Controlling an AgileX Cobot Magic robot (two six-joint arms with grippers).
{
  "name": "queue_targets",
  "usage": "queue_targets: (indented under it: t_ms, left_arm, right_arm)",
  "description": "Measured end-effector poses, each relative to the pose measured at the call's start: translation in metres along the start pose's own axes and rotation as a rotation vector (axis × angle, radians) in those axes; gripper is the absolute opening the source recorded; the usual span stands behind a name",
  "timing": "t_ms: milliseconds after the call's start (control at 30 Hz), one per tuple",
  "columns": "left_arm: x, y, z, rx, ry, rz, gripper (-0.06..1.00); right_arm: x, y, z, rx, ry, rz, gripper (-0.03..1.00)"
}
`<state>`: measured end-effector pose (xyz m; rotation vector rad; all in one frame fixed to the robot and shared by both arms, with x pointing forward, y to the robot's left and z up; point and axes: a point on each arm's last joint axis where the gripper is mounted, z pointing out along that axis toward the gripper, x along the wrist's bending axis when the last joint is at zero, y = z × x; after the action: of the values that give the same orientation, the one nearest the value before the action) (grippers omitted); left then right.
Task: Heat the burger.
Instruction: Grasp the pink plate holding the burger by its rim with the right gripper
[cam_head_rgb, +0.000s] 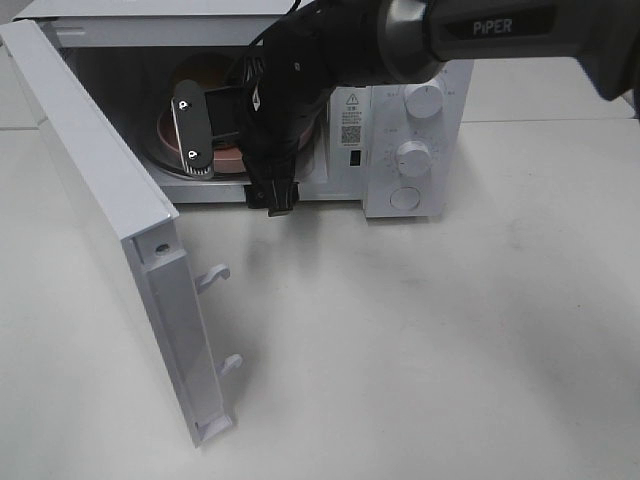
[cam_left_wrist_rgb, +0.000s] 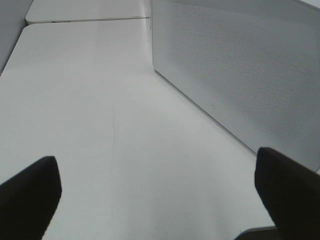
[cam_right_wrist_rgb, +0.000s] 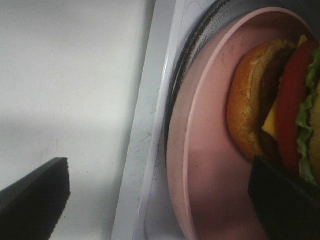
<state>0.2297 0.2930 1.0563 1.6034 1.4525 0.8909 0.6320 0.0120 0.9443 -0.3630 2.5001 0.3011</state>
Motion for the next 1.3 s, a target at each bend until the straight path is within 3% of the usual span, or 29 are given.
queue_targets:
  t_ms: [467,667,733,767,833,933,1000,1300]
  left_arm:
    - [0.000,0.000,0.000,0.000,0.000,0.000,0.98]
    - [0.000,0.000,0.000,0.000,0.000,0.000,0.98]
    - [0.000,0.000,0.000,0.000,0.000,0.000,0.98]
    - [0.000,0.000,0.000,0.000,0.000,0.000,0.98]
    - [0.000,0.000,0.000,0.000,0.000,0.000,0.98]
    - [0.000,0.000,0.000,0.000,0.000,0.000,0.98]
    - [0.000,0.000,0.000,0.000,0.000,0.000,0.98]
    - [0.000,0.000,0.000,0.000,0.000,0.000,0.98]
  right_arm:
    - [-0.012,0.003,0.033,0.006,-0.013,0.072,0.90]
    - [-0.019,-0.007,0.041,0.007,-0.021,0.138,0.83]
    - [-0.019,-0.011,0.044,0.010,-0.019,0.149,0.73]
    - [-0.019,-0.011,0.044,0.010,-0.019,0.149,0.73]
    - [-0.014,-0.014,0.050,0.020,0.004,0.152,0.51]
    - [-0.012,-0.014,0.050,0.026,0.024,0.149,0.44]
    - [-0.013,-0.011,0.049,0.016,0.013,0.127,0.17]
    - [-0.013,-0.011,0.048,0.020,0.011,0.093,0.16]
